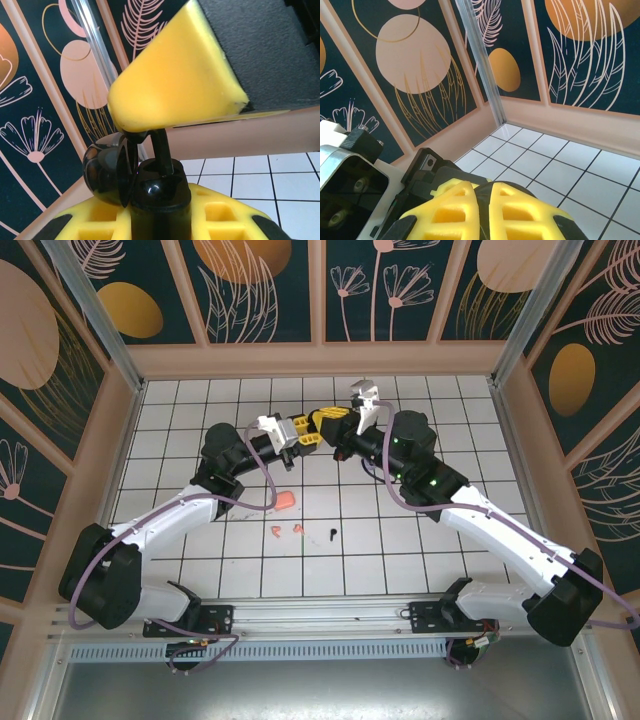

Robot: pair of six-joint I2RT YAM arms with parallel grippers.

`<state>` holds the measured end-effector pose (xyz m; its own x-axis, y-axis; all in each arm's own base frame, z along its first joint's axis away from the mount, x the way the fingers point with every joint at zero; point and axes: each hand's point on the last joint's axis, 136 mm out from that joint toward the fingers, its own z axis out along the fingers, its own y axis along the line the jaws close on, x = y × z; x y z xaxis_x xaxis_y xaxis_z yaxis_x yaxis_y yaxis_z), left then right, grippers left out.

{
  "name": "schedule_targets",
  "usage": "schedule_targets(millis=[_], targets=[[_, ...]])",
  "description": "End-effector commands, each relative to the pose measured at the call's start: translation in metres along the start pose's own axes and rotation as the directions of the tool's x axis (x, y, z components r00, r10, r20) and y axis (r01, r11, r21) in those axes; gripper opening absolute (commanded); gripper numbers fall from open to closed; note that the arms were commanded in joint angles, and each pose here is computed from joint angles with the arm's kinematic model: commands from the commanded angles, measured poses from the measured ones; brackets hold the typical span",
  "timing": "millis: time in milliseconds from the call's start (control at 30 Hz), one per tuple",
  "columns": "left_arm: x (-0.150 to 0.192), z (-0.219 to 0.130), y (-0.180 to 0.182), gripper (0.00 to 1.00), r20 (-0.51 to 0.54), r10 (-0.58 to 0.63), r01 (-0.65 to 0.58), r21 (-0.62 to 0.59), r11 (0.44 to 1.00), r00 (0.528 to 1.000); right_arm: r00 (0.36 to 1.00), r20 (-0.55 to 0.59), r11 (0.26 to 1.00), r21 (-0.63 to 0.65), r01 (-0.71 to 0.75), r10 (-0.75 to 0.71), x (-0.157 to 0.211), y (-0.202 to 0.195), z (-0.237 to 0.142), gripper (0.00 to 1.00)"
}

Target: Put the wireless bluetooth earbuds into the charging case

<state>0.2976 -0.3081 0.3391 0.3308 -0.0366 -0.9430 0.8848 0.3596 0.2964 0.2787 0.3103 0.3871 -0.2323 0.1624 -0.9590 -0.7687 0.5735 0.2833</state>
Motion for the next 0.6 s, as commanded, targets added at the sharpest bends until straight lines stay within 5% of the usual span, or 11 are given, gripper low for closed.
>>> schedule_targets(millis=[0,567], targets=[[-0.050,0.001,0.006,0.00,0.122,0.073,-0.072,-0.011,0.997,0.990,0.996,-0.091,1.000,-0.008,-0.003,0.002,0.029,0.000,-0.002,0.03],[-0.050,0.002,0.007,0.00,0.116,0.064,-0.063,-0.012,0.998,0.991,0.979,-0.194,0.999,-0.007,0.054,-0.054,0.053,0.006,0.014,0.01]])
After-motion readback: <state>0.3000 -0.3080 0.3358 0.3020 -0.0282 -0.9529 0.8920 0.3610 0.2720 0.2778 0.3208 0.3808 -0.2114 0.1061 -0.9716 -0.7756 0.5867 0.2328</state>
